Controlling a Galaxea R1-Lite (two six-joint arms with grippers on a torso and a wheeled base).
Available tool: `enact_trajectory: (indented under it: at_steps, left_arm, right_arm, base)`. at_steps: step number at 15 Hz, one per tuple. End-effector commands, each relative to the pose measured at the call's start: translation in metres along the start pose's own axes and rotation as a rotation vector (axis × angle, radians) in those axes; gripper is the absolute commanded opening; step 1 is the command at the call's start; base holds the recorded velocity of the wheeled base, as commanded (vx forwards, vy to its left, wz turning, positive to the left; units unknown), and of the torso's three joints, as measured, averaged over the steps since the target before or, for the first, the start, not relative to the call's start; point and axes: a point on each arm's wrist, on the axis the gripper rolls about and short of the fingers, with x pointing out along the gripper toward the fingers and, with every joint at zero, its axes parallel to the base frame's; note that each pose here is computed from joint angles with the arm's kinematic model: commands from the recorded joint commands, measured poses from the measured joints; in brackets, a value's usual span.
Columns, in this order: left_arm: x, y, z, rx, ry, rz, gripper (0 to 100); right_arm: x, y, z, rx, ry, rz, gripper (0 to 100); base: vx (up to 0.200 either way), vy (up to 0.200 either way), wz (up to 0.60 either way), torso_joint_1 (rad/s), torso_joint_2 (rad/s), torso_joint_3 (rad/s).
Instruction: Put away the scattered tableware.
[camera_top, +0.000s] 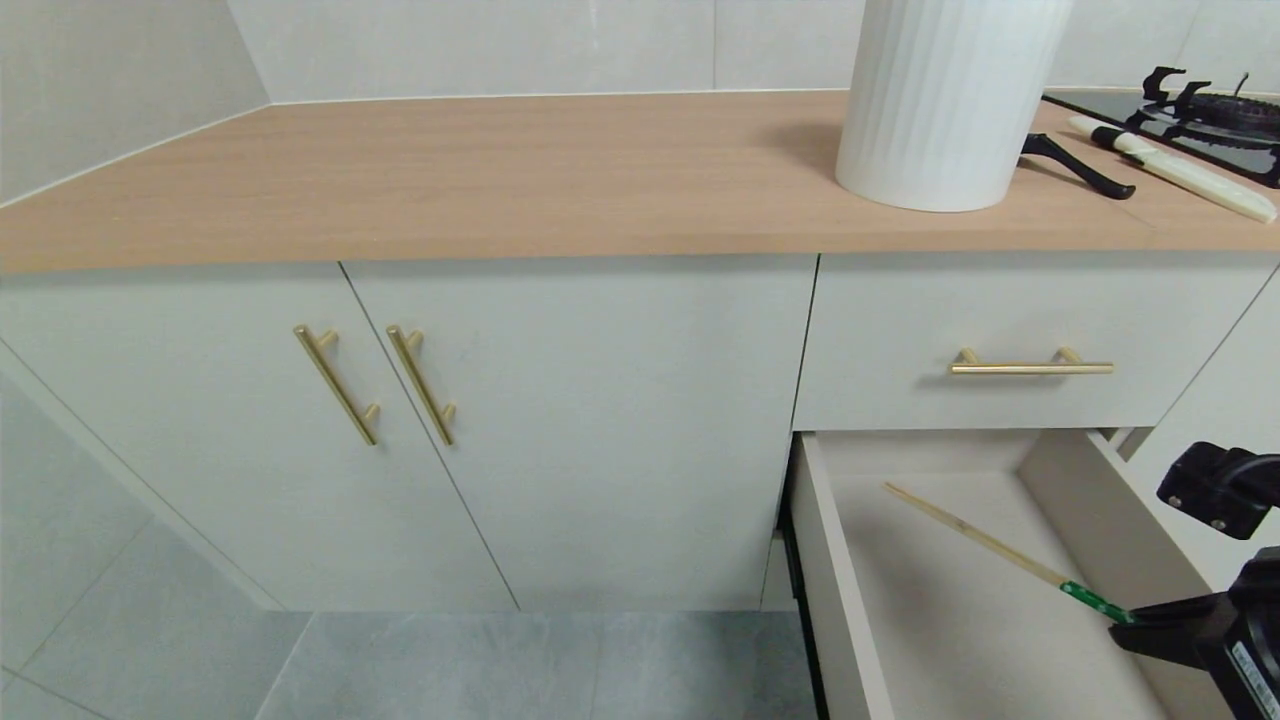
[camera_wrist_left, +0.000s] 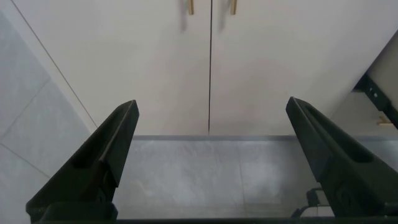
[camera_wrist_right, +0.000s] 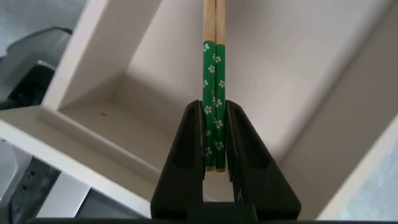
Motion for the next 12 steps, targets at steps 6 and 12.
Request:
enact_trajectory:
  at_steps: [6, 12]
  left_arm:
    - [0.0, 0.0, 0.0, 0.0, 0.0, 0.0, 100]
    - [0.0, 0.0, 0.0, 0.0, 0.0, 0.0, 100]
  right_arm:
    - [0.048, -0.003, -0.001, 0.011, 0.071, 0.024, 0]
    - [0.137, -0.017, 0.019, 0.289, 0.177, -0.031, 0]
  base:
    - [0.0, 0.0, 0.0, -0.003, 0.01, 0.006]
    - [0.0, 0.0, 0.0, 0.0, 0.0, 0.0]
